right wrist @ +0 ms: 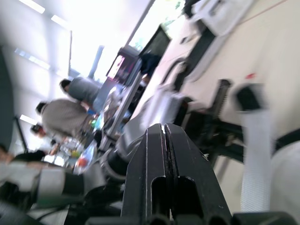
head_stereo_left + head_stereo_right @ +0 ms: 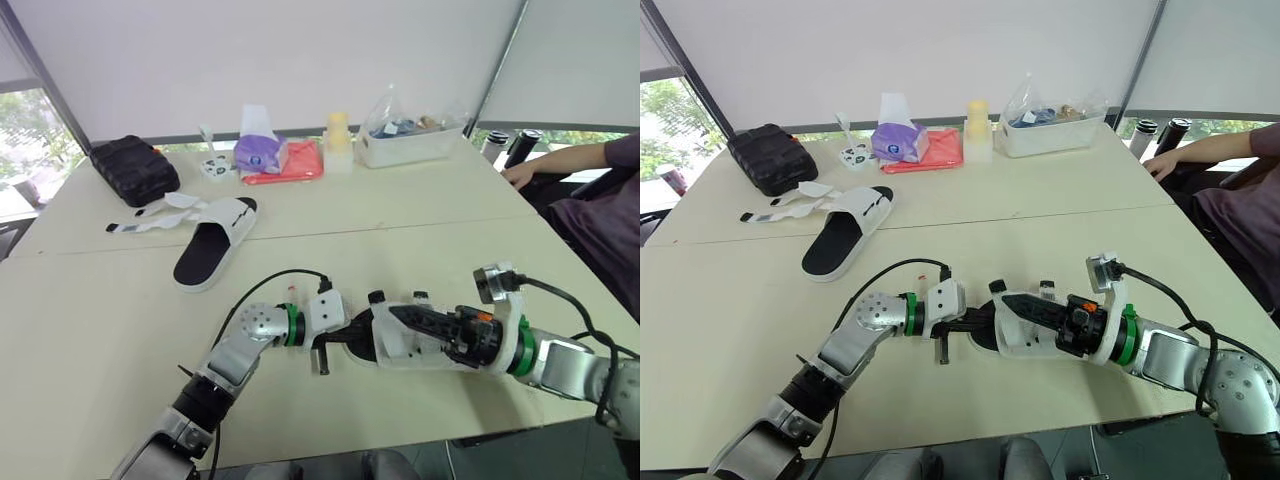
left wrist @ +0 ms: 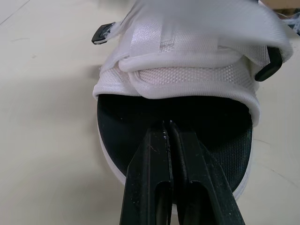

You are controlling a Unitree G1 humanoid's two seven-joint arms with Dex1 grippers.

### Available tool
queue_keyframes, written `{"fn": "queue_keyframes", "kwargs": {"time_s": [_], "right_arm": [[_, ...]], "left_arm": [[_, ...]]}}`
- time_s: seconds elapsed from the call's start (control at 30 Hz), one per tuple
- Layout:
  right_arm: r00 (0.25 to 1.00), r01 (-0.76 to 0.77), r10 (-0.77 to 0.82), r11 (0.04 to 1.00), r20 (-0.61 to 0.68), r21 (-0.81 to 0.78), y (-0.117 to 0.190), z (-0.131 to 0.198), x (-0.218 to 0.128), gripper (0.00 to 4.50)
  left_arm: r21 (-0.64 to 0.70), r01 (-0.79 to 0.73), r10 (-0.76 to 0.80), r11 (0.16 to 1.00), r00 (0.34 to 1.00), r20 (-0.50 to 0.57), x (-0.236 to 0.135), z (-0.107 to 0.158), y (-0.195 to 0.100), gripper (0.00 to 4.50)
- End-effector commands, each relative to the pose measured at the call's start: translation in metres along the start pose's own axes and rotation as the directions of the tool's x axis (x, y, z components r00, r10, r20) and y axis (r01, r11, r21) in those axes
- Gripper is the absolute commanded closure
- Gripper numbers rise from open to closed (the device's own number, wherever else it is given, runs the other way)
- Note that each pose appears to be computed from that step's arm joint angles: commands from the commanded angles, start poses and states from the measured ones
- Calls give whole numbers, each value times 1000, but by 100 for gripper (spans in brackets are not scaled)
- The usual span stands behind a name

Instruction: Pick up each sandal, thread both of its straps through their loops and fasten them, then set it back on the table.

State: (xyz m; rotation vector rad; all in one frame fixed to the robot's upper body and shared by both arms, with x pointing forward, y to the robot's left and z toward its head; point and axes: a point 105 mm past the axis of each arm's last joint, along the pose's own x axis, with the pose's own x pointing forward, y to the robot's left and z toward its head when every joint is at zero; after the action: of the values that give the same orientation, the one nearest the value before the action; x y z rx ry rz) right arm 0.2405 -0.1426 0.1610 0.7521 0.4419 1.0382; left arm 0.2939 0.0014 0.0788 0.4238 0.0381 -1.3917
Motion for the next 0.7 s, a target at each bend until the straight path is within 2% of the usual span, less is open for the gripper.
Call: {"fn": "queue_keyframes", "kwargs": {"time_s": [0.03,0.1,0.17,0.2,0.23,0.3,0.4,0.7], "right_arm": [[1000,10,-10,1000,1,-22,2,2,-2,285],[999,19,-22,995,-25,-95,5,4,-3,199],[998,69,-64,965,28,-252,5,29,-3,87],[994,111,-107,919,32,-378,4,42,-1,35],[985,158,-174,848,16,-506,-2,51,1,8],[970,175,-241,747,-16,-641,-10,61,6,8],[960,88,-245,716,-132,-692,-27,60,21,8],[899,-78,-219,771,-378,-632,-50,57,36,8]], "left_arm": [[-7,-10,10,1000,999,-41,0,-9,-1,438],[-8,-12,12,1000,999,-42,0,-9,-1,438],[-11,-13,13,1000,999,-42,0,-9,-1,438],[-11,-13,13,1000,999,-41,0,-9,0,438],[-11,-12,12,1000,999,-41,0,-9,0,438],[-11,-10,10,1000,999,-39,1,-8,0,438],[-12,-4,3,1000,999,-34,4,-8,0,438],[-11,-11,11,1000,1000,-27,6,-7,1,438]]}}
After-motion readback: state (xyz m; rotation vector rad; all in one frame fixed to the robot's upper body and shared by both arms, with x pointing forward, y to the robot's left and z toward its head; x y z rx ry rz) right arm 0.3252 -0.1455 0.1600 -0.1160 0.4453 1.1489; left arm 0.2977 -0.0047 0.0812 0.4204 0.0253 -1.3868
